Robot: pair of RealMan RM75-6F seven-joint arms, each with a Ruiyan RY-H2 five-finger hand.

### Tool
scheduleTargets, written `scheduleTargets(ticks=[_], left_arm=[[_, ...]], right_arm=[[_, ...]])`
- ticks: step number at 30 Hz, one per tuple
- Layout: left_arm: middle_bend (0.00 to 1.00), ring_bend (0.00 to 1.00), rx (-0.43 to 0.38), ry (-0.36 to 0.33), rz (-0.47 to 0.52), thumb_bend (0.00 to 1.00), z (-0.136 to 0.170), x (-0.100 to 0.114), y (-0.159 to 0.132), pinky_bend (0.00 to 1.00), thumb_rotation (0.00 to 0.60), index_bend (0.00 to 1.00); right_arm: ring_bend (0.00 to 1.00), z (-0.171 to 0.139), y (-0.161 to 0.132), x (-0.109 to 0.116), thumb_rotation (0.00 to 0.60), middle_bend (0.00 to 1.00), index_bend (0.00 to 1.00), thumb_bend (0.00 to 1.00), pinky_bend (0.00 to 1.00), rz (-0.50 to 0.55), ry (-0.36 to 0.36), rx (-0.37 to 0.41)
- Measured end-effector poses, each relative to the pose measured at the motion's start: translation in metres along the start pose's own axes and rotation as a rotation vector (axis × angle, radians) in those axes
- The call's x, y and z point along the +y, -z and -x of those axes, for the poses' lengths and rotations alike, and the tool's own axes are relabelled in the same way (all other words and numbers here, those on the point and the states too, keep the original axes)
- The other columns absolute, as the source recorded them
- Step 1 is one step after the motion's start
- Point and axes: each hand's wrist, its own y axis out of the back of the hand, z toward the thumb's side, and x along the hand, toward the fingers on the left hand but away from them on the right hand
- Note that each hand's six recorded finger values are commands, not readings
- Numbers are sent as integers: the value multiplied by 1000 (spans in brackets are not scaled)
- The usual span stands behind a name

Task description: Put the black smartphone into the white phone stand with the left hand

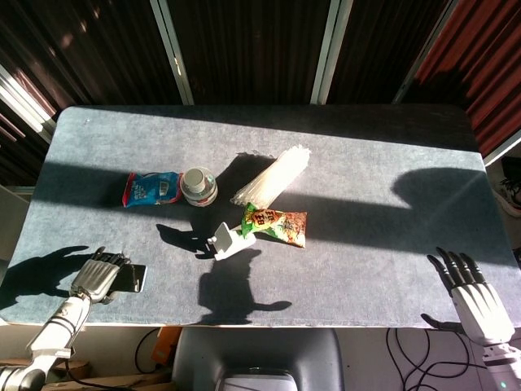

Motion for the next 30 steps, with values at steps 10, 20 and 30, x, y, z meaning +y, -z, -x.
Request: scheduleTargets(ticks=[10, 20, 30], left_arm=[[1000, 702, -9, -51, 71, 379, 4, 1, 1, 140, 600, 914], [1000, 709, -49, -120, 270, 405, 10, 1, 5, 139, 600, 918], [1000, 712, -65, -201, 466, 428, 12, 6, 12, 140, 600, 918]], right_arm=[[0, 0, -1, -1, 600, 0, 0, 109, 0, -3, -3, 0], [0, 0, -1, -2, 600, 0, 0, 110, 0, -7, -7, -1], [0, 0, -1, -2, 600, 0, 0, 110, 0, -5, -6, -3]])
